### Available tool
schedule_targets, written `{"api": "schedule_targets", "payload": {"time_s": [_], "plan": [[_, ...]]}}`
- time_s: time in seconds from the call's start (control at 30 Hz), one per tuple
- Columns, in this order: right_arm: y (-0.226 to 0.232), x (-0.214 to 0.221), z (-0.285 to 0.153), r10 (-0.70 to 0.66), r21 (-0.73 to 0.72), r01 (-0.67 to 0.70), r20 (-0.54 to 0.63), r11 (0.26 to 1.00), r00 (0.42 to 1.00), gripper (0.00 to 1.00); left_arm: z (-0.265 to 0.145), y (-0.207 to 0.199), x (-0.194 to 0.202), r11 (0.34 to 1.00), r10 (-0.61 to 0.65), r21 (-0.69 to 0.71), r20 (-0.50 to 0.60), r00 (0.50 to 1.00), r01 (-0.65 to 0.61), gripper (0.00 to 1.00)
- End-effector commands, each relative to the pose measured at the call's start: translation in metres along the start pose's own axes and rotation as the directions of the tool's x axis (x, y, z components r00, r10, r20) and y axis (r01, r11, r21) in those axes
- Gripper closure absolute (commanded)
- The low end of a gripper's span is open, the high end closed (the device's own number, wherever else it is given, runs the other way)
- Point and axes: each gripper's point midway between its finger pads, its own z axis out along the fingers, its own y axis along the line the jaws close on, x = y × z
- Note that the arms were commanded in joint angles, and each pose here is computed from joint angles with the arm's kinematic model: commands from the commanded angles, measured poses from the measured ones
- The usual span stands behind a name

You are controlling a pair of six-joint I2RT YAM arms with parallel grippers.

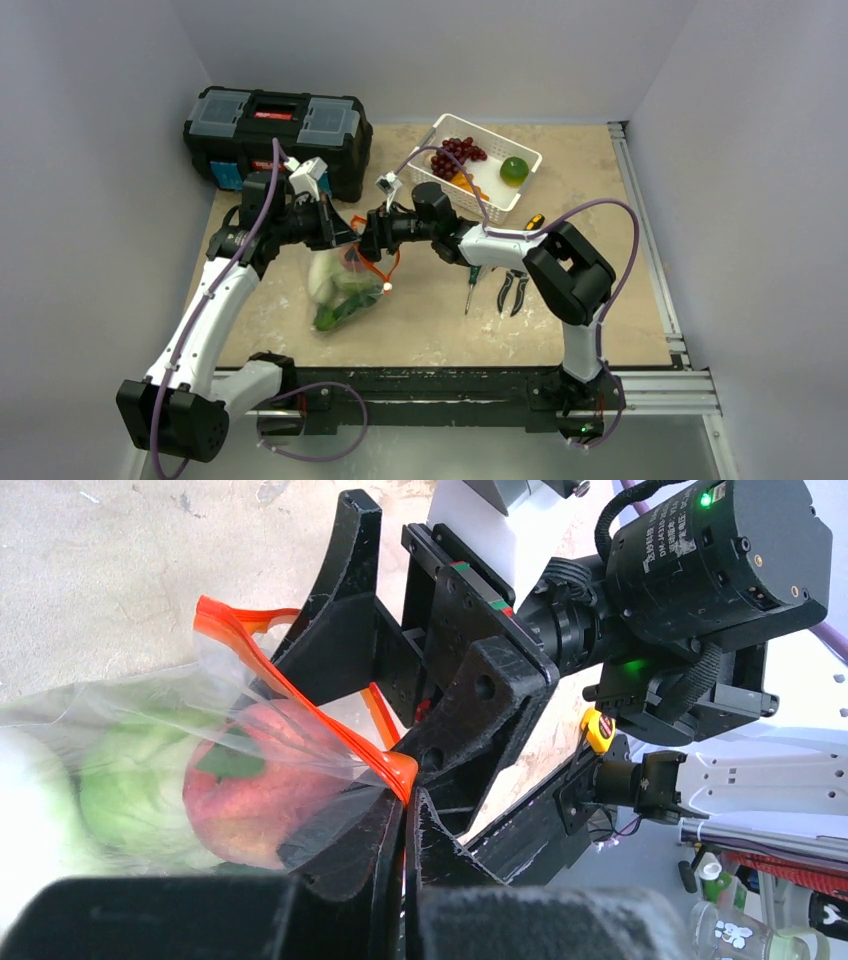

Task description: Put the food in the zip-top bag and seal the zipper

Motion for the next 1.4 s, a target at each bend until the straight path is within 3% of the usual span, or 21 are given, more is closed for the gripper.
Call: {"api": "schedule_targets", "payload": {"time_s": [0.0,0.3,0.57,0.87,1.03,1.23,1.37], "plan": [[0.027,-0.024,0.001,-0.055,-0.072,0.060,0.066,0.996,0.996,0.25,-0.008,-0.020,-0.014,0.996,0.059,0.064,0.057,0.997,-0.062,1.00],[0.029,-0.016,-0.013,-0.085,-0.030,0.086,0.029,0.996,0.996,0.15,-0.009,-0.020,-0.015,0.996,0.064,0.062,0.062,0.996,-0.067,1.00],[0.022,-0.024,-0.041,-0.149,0.118,0.144,0.030,0.982,0.988,0.06,-0.011,-0.018,-0.017,0.996,0.073,0.037,0.080,0.994,-0.076,1.00],[0.013,-0.047,-0.067,-0.176,0.237,0.153,0.076,0.959,0.981,0.05,-0.011,-0.014,-0.017,0.997,0.073,0.022,0.082,0.994,-0.075,1.00],[-0.007,-0.058,-0.083,-0.143,0.339,0.095,0.119,0.936,0.983,0.07,-0.009,-0.014,-0.016,0.997,0.069,0.023,0.077,0.995,-0.071,1.00],[-0.037,-0.042,-0.099,0.008,0.438,-0.070,0.143,0.896,0.990,0.28,-0.009,-0.013,-0.016,0.997,0.070,0.018,0.078,0.994,-0.071,1.00],[-0.037,-0.021,-0.109,0.055,0.449,-0.115,0.145,0.886,0.988,0.29,-0.009,-0.013,-0.016,0.997,0.069,0.019,0.077,0.995,-0.071,1.00]]}}
